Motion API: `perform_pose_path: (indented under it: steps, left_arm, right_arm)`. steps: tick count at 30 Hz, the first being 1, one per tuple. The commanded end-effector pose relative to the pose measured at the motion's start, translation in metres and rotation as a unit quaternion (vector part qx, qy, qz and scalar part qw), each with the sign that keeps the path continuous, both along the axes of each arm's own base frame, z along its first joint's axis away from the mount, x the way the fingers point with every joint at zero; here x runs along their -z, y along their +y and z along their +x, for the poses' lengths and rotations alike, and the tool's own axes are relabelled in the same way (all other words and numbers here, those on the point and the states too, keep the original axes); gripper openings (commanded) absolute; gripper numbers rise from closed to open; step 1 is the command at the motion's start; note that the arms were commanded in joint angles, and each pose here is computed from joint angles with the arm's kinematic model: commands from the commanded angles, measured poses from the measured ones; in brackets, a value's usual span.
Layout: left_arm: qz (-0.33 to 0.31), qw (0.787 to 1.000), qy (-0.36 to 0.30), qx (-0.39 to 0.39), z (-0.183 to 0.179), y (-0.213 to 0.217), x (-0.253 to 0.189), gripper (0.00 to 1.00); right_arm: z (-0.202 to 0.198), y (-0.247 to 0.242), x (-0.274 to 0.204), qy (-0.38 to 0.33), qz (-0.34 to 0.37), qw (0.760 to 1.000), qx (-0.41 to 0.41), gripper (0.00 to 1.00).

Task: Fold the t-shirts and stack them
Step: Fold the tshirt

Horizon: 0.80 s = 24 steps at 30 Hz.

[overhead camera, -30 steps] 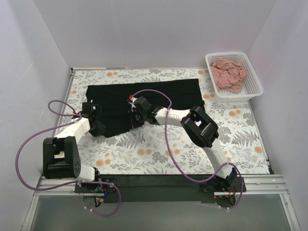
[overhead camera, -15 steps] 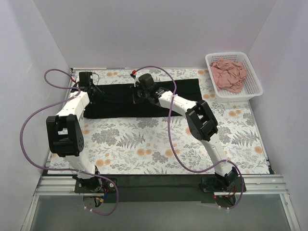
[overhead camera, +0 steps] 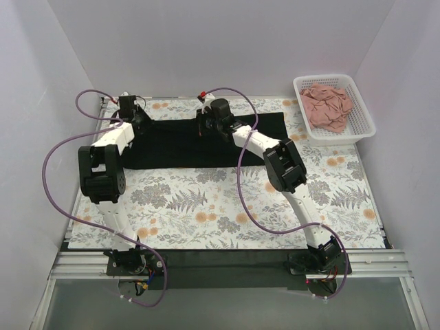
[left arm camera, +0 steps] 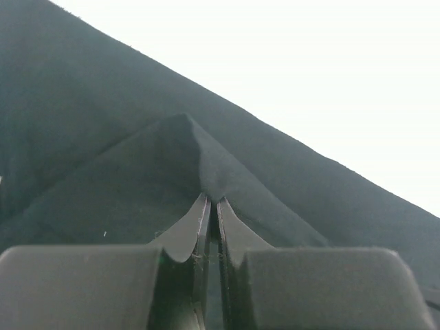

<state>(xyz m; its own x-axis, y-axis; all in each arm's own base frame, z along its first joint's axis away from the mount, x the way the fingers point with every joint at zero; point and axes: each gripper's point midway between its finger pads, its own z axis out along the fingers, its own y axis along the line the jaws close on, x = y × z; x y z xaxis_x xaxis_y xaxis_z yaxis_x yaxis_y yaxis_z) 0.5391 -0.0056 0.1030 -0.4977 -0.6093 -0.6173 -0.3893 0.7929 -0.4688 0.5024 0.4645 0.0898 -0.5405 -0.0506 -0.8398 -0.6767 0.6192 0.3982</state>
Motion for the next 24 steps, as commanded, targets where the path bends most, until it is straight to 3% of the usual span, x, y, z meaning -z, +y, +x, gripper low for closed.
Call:
perform_pose_path:
  steps: [1, 10, 16, 24]
  left_arm:
    - [0.020, 0.996, -0.089, 0.012, 0.034, 0.009, -0.041, 0.00]
    - [0.018, 0.996, -0.089, -0.001, 0.048, 0.016, -0.027, 0.00]
    - [0.010, 0.997, -0.065, -0.043, 0.032, 0.030, -0.014, 0.00]
    - [0.003, 0.998, -0.048, -0.039, 0.013, 0.027, -0.023, 0.00]
  right_arm:
    - [0.029, -0.005, -0.028, -0.071, 0.018, 0.997, 0.005, 0.05]
    - [0.039, -0.004, -0.029, -0.093, 0.033, 0.995, 0.001, 0.13]
    - [0.031, 0.000, -0.024, -0.075, 0.044, 0.996, -0.017, 0.14]
    - [0.014, -0.002, -0.023, -0.051, 0.048, 0.997, -0.038, 0.12]
